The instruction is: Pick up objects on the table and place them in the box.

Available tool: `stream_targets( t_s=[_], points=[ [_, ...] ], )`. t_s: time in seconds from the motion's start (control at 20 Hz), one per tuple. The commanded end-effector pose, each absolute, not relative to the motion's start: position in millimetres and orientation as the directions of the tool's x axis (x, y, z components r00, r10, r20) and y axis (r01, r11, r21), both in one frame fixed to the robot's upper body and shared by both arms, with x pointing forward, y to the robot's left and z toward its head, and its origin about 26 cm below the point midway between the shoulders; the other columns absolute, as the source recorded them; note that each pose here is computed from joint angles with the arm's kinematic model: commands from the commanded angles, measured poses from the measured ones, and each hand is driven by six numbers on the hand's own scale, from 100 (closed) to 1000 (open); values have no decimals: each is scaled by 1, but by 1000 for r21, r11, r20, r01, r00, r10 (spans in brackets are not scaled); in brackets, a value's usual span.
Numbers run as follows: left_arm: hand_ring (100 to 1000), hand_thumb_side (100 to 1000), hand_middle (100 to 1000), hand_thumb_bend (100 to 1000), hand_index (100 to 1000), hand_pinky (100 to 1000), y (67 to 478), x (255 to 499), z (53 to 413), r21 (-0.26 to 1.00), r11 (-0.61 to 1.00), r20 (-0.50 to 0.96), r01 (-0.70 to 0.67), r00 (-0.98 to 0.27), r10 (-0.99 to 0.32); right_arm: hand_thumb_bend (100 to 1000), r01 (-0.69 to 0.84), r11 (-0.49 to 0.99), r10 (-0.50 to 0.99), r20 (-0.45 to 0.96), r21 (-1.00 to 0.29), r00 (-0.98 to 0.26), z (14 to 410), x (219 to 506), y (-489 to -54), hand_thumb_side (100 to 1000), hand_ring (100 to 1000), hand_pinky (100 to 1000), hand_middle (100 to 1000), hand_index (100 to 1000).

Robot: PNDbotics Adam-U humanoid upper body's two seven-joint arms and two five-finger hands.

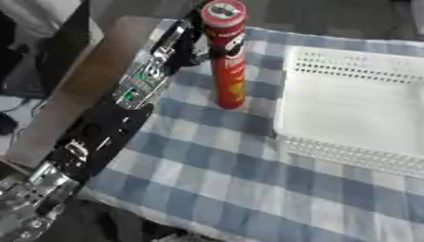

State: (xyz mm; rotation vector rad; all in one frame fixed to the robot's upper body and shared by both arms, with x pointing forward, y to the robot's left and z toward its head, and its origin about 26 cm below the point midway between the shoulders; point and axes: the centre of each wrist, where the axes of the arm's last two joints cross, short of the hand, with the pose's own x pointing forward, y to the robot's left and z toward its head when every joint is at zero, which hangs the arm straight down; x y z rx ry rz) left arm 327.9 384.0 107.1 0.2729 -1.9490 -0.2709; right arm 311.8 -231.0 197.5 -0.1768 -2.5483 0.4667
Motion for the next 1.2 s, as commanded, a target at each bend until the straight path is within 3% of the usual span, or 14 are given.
stream_targets(
  t_s=[0.05, 0.7, 1.2],
  points=[
    [946, 526, 1000, 1000, 1000, 985, 386, 328, 113, 327, 943, 862, -60, -390, -324, 100, 37, 928, 219, 464, -370, -859, 204, 311, -231, 1000, 858, 774, 894, 1000],
    [969, 529, 1000, 1000, 1000, 1000, 380, 328, 104, 331, 944, 870, 2, -388, -304, 100, 37, 926, 222, 464, -375, -858, 204, 311, -232, 1000, 861, 777, 896, 1000],
    [909, 517, 1000, 1000, 1000, 937, 366, 333, 98, 253, 965, 893, -72, -367, -262, 100, 35, 926, 222, 468, -376, -855, 203, 311, -232, 1000, 864, 781, 898, 1000]
  ],
)
